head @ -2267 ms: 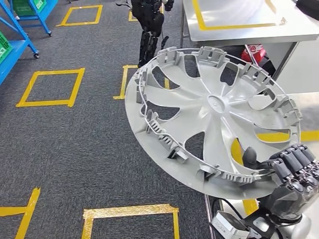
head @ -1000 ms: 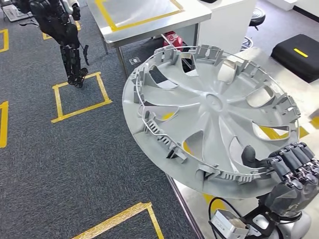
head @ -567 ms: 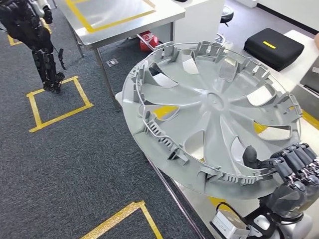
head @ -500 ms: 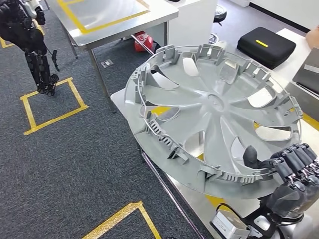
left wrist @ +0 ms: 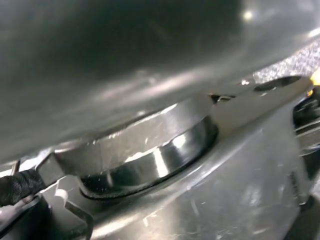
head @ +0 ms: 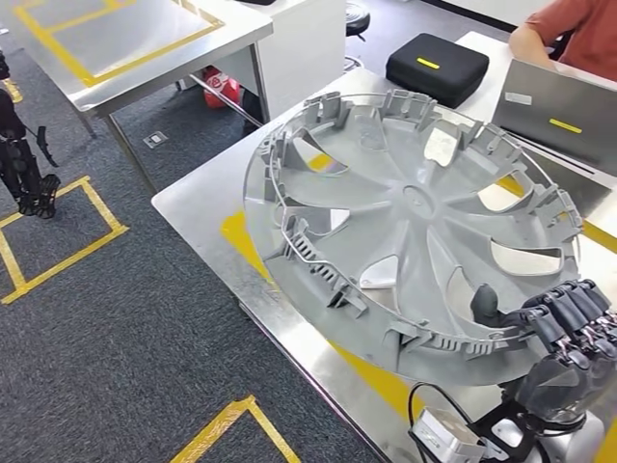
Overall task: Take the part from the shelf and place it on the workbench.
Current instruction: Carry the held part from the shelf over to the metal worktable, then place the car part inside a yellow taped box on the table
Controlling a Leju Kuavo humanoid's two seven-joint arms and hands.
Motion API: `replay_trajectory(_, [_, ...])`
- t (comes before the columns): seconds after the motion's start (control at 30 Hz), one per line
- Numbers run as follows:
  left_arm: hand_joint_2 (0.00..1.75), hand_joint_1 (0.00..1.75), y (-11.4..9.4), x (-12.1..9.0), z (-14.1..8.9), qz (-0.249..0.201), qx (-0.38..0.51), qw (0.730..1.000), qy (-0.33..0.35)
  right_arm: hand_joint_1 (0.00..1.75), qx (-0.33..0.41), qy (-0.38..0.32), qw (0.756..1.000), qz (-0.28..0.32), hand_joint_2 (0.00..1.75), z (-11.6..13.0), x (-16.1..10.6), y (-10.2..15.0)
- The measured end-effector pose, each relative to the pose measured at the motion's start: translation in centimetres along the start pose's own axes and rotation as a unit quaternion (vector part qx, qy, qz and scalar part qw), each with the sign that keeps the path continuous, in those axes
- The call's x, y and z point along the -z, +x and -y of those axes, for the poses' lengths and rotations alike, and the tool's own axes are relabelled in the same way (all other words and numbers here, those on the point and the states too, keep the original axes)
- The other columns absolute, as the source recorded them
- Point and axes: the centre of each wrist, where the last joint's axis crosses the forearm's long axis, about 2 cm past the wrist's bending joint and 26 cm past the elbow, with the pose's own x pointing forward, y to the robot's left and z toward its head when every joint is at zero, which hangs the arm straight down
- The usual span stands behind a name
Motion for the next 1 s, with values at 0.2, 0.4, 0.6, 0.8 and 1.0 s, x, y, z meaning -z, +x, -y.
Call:
replay_trajectory(0.2, [0.00,0.00,0.08,0.00,-0.18,0.001,0.001,1.000,0.001,1.75,0.000,0.002,1.000,-0.001,1.75,0.06,-0.10,0.02])
replay_trajectory(0.4, [0.00,0.00,0.29,0.06,-0.02,0.004,0.000,1.000,-0.001,1.75,-0.001,0.002,1.000,0.001,1.75,0.04,-0.08,-0.03])
replay_trajectory(0.6, [0.00,0.00,0.23,0.06,0.09,0.004,0.000,1.000,-0.003,1.75,-0.001,0.004,1.000,0.001,1.75,-0.03,-0.14,-0.12])
replay_trajectory(0.8, [0.00,0.00,0.43,0.10,0.07,0.006,0.000,1.000,-0.003,1.75,-0.001,0.004,1.000,0.002,1.75,-0.08,-0.11,-0.19])
replay_trajectory(1.0, [0.00,0.00,0.22,0.06,0.14,0.004,0.000,1.000,-0.004,1.75,-0.002,0.004,1.000,0.003,1.75,-0.14,-0.11,-0.25])
